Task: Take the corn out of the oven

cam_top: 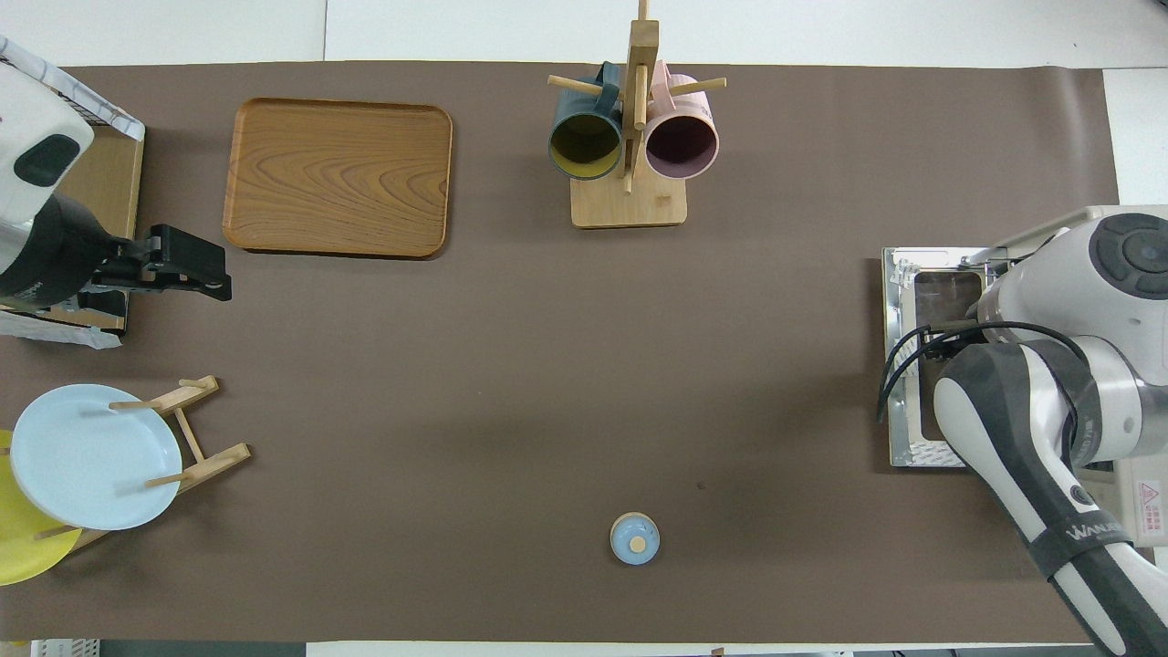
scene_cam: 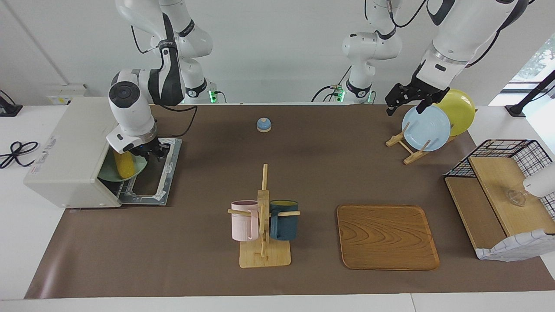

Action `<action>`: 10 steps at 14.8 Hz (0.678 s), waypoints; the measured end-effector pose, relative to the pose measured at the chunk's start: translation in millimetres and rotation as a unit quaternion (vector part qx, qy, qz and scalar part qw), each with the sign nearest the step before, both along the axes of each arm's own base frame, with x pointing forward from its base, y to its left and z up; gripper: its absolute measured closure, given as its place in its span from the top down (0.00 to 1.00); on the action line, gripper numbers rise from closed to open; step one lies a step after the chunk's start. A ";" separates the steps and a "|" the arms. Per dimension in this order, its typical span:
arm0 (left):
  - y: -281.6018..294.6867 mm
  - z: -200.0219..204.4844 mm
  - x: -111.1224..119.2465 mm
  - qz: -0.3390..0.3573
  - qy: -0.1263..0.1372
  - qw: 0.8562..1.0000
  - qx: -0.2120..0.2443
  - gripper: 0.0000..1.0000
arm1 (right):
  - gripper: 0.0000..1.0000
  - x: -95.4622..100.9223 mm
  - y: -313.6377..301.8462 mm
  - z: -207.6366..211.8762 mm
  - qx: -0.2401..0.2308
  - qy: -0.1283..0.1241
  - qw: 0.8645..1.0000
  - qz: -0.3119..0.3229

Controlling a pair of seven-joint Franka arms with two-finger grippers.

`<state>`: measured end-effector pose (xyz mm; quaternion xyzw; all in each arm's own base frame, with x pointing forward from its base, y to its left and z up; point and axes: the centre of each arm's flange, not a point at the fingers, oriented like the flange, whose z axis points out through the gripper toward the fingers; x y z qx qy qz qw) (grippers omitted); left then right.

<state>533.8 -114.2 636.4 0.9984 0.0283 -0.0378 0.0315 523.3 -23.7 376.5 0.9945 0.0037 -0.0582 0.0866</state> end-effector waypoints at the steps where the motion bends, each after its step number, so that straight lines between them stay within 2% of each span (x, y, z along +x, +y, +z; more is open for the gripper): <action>1: 0.0 -0.2 0.1 0.000 0.000 1.000 0.000 1.00 | 0.41 -0.1 -0.1 0.5 0.000 0.000 1.000 0.003; 10: -0.1 -1.4 0.7 0.003 -0.001 1.000 0.000 1.00 | 0.41 -2.6 -11.5 0.2 0.003 0.005 1.000 0.018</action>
